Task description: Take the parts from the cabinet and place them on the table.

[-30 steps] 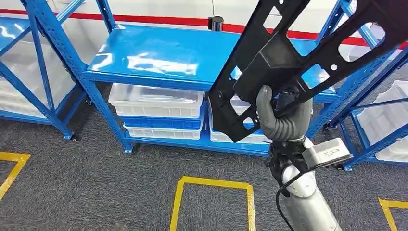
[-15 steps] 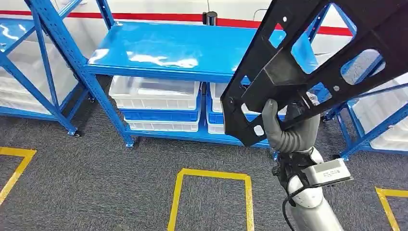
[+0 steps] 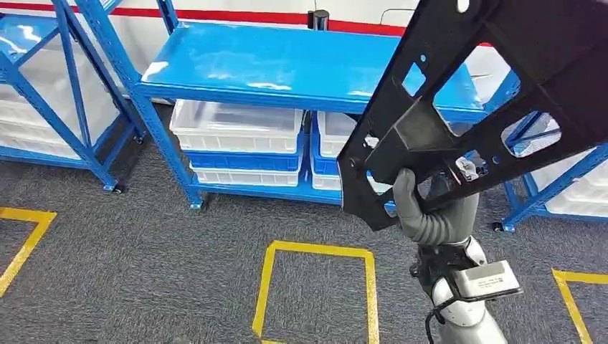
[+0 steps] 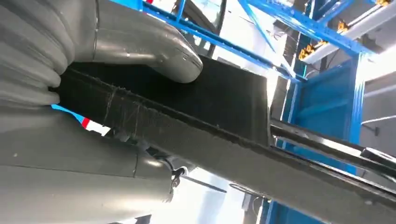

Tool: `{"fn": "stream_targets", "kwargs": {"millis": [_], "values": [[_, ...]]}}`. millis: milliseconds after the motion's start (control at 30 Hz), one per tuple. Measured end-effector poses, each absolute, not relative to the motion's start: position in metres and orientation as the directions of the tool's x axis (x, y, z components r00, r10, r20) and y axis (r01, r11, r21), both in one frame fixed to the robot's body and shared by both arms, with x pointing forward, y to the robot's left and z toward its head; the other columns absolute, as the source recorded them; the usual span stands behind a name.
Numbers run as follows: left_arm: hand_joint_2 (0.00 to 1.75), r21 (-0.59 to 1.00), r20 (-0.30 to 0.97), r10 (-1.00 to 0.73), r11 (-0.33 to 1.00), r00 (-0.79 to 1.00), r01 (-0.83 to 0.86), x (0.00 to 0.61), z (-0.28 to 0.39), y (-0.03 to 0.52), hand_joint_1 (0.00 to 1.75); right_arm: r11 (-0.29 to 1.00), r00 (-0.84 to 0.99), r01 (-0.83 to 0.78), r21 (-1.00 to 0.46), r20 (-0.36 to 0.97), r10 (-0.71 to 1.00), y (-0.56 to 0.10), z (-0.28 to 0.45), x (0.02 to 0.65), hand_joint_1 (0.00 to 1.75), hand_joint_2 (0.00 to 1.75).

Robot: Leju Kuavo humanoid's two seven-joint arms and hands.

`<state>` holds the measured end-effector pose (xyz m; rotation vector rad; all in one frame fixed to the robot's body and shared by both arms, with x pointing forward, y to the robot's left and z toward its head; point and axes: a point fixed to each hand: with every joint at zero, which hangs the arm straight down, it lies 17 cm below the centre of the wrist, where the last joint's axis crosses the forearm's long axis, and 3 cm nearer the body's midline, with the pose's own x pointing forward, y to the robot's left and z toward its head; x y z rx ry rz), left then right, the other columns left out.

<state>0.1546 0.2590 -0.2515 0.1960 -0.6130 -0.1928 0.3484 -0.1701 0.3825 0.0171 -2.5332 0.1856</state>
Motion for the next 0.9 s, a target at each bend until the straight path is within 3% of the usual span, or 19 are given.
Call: {"fn": "stream_targets", "kwargs": {"millis": [900], "values": [[1.75,0.203,0.557,-0.222,0.971,0.801,0.128,0.155,-0.251,0.251,0.0,0.979,-0.846,0.026,-0.203,0.517,0.129,-0.168,0.378,0.335,1.75,1.75]]}}
